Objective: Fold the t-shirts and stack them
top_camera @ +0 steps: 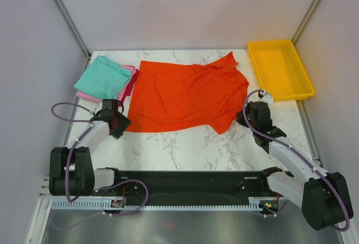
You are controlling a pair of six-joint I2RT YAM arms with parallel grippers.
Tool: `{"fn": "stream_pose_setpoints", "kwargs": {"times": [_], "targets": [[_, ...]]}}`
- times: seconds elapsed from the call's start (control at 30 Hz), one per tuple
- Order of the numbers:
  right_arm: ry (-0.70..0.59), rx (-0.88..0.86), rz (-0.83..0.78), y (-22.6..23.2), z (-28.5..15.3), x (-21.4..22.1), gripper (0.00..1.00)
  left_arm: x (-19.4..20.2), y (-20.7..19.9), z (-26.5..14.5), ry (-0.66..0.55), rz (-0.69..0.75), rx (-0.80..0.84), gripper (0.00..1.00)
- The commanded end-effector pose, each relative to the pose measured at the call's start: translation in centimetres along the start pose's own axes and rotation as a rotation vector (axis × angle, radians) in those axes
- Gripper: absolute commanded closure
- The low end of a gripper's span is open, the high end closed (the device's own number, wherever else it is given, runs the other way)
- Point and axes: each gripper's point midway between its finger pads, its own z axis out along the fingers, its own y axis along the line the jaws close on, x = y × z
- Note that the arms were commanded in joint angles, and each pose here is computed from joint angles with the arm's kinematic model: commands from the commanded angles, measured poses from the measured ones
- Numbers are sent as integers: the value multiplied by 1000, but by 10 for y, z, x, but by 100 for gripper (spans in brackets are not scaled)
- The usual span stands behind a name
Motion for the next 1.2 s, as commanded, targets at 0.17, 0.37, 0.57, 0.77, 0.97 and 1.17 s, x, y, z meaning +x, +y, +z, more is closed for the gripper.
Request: {"fn": "stream_pose_setpoints", "kwargs": {"times": [0.17,0.37,0.57,0.77,0.97,1.17], "targets": [[-67,10,13,-1,-2,-17,100,-8,2,16,-4,-52,-28,46],[-84,18,19,-4,-4,-20,100,-5,-4,13,6,-48,18,67],[-79,24,20,-5,-3,-19,100,0,-2,9,17,-46,36,51],[-81,30,24,-7,-3,-20,100,8,-3,10,54,-38,50,46],[-75,31,25,-7,-1,-19,100,14,-9,12,81,-28,80,57],[-79,32,27,-7,-2,-19,100,7,-9,10,56,-13,74,98]]}}
